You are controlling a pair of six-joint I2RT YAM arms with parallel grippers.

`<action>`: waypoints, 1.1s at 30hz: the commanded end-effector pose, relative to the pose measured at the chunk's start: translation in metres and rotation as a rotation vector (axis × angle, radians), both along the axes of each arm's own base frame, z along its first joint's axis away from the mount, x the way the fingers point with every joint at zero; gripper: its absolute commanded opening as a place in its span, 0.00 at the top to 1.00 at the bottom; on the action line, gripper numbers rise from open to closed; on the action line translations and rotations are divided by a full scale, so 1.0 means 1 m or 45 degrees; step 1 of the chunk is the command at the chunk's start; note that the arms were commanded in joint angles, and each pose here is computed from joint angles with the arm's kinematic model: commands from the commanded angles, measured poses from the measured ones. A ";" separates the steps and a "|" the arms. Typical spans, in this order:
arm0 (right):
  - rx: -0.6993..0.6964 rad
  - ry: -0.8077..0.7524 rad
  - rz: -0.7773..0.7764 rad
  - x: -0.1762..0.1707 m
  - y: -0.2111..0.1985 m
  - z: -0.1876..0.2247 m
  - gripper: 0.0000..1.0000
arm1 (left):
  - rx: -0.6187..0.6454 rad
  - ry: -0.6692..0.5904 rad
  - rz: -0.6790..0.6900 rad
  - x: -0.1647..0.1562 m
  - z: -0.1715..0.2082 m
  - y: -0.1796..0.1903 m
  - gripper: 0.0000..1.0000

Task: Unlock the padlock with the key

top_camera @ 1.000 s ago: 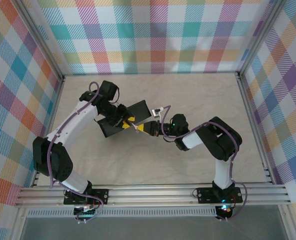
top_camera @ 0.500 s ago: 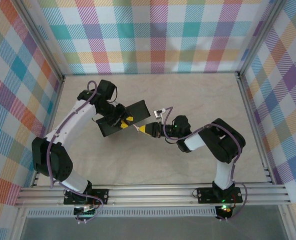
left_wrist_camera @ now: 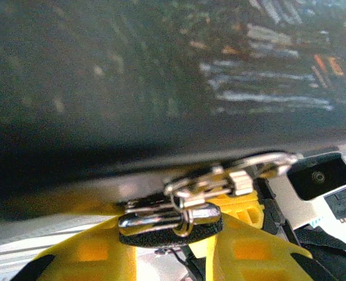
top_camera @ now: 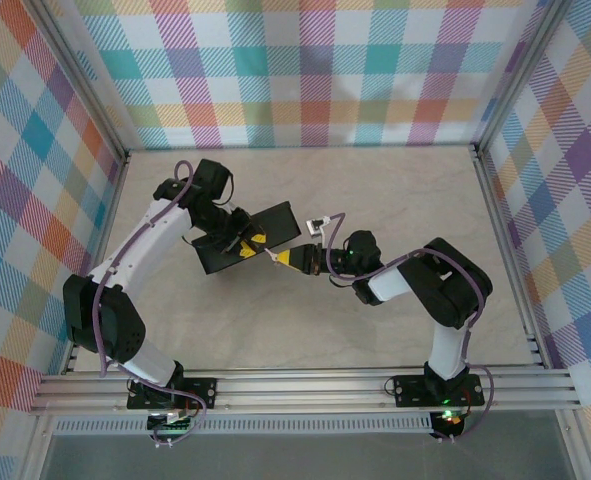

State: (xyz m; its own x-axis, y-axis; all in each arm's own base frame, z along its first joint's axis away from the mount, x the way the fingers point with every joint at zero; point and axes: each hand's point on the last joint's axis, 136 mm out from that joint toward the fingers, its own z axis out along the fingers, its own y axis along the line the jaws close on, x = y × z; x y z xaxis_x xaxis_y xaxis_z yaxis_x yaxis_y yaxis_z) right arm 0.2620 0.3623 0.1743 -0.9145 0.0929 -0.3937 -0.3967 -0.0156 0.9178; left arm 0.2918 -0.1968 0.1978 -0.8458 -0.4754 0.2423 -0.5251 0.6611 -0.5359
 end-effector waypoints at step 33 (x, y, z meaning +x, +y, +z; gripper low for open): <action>0.088 -0.070 0.021 0.013 0.020 0.025 1.00 | -0.143 -0.107 -0.041 0.000 0.037 -0.011 1.00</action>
